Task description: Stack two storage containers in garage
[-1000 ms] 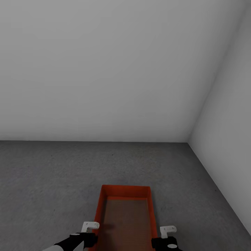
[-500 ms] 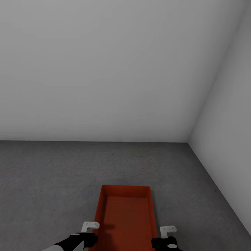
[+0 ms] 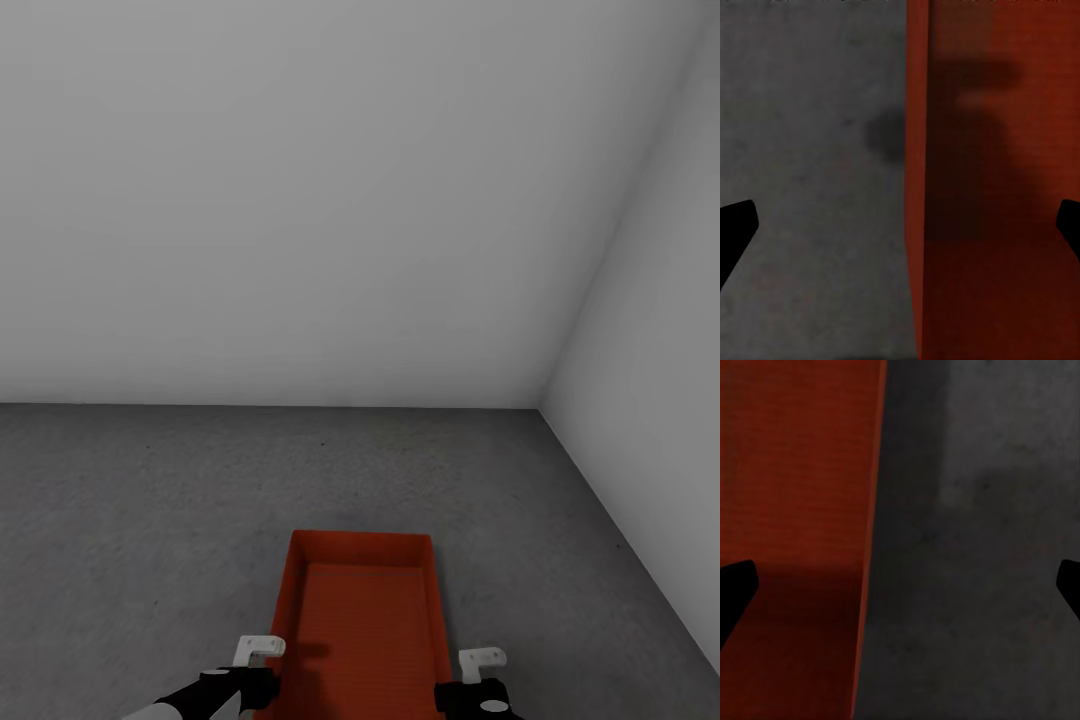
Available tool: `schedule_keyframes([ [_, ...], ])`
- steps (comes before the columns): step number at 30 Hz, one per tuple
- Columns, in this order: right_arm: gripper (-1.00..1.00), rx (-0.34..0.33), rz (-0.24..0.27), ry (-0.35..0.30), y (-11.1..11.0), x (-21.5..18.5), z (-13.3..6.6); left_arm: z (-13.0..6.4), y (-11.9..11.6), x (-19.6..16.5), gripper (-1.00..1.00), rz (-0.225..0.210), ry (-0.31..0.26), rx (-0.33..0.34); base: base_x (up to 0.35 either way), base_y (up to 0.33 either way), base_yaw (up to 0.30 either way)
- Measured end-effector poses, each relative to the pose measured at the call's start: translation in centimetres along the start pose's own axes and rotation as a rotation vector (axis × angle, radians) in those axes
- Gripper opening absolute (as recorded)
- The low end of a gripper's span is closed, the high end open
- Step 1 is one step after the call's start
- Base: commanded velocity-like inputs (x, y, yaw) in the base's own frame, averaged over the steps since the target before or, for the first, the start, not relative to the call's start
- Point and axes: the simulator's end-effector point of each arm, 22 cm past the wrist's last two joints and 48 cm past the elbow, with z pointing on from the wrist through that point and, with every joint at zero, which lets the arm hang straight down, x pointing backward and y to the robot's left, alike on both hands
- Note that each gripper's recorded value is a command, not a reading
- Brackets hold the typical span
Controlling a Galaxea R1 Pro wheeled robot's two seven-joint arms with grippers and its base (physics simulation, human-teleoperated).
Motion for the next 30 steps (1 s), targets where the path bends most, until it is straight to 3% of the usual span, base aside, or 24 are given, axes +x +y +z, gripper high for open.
schedule_keyframes([
  [6, 1.0, 0.0, 0.0, 0.0, 0.0, 0.0, 0.0, 0.0, 0.0, 0.0, 1.0, -0.001, 0.0, 0.0, 0.0, 0.0, 0.0],
  [30, 1.0, -0.003, -0.002, 0.001, -0.3, -3.1, -4.3, -4.6, -0.1, -2.6, 1.0, -0.003, 0.003, 0.0, 0.0, 0.0, 0.0],
])
